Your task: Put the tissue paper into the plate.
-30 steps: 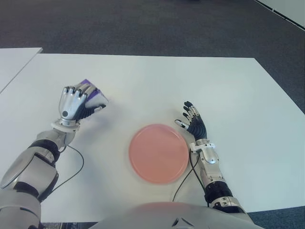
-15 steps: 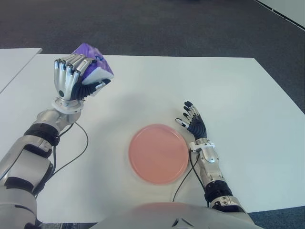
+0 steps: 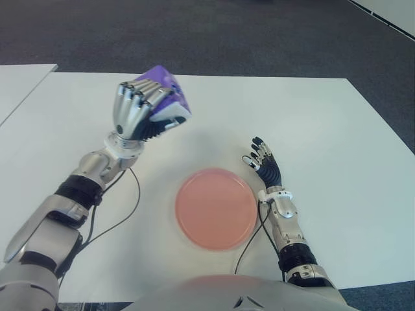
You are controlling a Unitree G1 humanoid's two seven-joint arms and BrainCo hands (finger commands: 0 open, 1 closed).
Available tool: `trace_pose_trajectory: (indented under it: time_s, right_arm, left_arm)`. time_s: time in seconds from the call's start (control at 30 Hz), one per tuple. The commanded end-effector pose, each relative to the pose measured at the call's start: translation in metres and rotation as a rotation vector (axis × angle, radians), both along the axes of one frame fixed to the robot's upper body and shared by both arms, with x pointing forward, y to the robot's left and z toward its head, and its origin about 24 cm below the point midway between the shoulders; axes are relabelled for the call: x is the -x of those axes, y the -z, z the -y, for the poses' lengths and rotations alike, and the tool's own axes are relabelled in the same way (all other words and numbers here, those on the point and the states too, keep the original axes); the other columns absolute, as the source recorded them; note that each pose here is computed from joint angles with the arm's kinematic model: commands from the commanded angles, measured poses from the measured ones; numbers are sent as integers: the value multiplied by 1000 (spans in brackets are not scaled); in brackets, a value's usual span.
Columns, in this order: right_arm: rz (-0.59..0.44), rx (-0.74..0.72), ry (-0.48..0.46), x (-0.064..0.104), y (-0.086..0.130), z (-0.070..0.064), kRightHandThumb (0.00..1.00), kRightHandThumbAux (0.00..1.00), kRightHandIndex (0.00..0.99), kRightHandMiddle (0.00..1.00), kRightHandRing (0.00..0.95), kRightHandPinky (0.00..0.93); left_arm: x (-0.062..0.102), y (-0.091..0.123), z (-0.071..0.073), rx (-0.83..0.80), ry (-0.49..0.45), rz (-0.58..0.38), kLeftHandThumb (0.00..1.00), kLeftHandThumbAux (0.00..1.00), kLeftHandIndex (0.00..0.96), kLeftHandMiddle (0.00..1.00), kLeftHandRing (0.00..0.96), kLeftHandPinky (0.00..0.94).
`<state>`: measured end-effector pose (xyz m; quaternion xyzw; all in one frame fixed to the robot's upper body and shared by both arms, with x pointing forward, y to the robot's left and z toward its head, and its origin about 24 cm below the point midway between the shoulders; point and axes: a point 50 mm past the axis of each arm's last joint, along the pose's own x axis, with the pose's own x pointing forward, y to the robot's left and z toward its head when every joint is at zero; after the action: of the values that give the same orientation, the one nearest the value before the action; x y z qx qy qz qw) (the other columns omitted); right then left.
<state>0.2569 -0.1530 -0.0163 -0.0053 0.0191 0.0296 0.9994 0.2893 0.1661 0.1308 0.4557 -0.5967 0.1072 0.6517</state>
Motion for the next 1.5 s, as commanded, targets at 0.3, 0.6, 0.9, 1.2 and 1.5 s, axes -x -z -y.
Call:
trace_pose_trajectory:
  time_s: [0.3,0.6,0.9,1.2,1.5]
  right_arm:
    - [-244,3,39,25,43,4,95,601,12,0,0,0]
    - [-250,3,81,29,26,-3,106,621,23,5,0,0]
    - [-272,-48,84,31,29,-5,131,656,16,11,0,2]
    - [-264,-12,89,32,28,-6,73,694,14,23,0,0]
    - [-275,7,90,32,28,-6,19,696,13,25,0,0]
  left_arm:
    - [28,10,44,-88,263,-227,728,699,443,817,810,813]
    - [49,15,61,-191,413,-458,727,699,443,805,807,812]
    - [61,32,65,-318,428,-526,725,698,443,782,784,759]
    - [71,42,68,-429,444,-553,722,699,443,780,778,764]
    - [85,46,66,-435,455,-557,720,698,443,780,779,785]
